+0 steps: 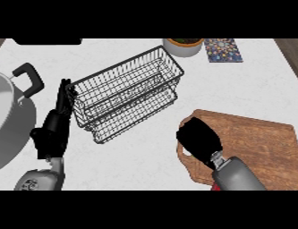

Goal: Pick the lemon from the cutting board and place it in the tiered basket

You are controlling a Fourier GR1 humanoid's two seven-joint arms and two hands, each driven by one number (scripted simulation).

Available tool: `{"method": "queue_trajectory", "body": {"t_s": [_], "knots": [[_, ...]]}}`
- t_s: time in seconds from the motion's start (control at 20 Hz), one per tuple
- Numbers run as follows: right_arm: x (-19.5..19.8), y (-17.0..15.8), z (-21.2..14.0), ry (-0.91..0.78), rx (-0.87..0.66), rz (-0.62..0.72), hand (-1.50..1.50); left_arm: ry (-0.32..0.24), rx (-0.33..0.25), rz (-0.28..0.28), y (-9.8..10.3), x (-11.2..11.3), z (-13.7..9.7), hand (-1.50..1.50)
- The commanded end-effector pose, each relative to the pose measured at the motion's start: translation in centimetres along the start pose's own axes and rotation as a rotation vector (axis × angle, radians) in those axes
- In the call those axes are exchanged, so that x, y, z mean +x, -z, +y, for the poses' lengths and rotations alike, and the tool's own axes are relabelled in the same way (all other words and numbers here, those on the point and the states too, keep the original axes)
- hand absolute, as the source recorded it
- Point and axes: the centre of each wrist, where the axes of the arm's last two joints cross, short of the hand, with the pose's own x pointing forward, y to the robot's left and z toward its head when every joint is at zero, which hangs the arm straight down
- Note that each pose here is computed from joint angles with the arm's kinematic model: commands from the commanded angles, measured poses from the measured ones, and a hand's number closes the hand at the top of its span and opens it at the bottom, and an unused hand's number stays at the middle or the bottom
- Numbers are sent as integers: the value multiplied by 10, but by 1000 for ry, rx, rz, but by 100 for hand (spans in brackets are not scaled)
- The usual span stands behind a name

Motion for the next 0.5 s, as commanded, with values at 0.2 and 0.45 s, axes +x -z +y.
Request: {"method": "queue_trajectory", "body": {"t_s": [0.2, 0.45], "knots": [[117, -23, -34, 38, -61, 244, 150, -2, -38, -25, -3, 0, -10, 0], [151, -56, -69, 83, -214, 363, 150, -7, -35, -28, 6, 9, -16, 0]]}}
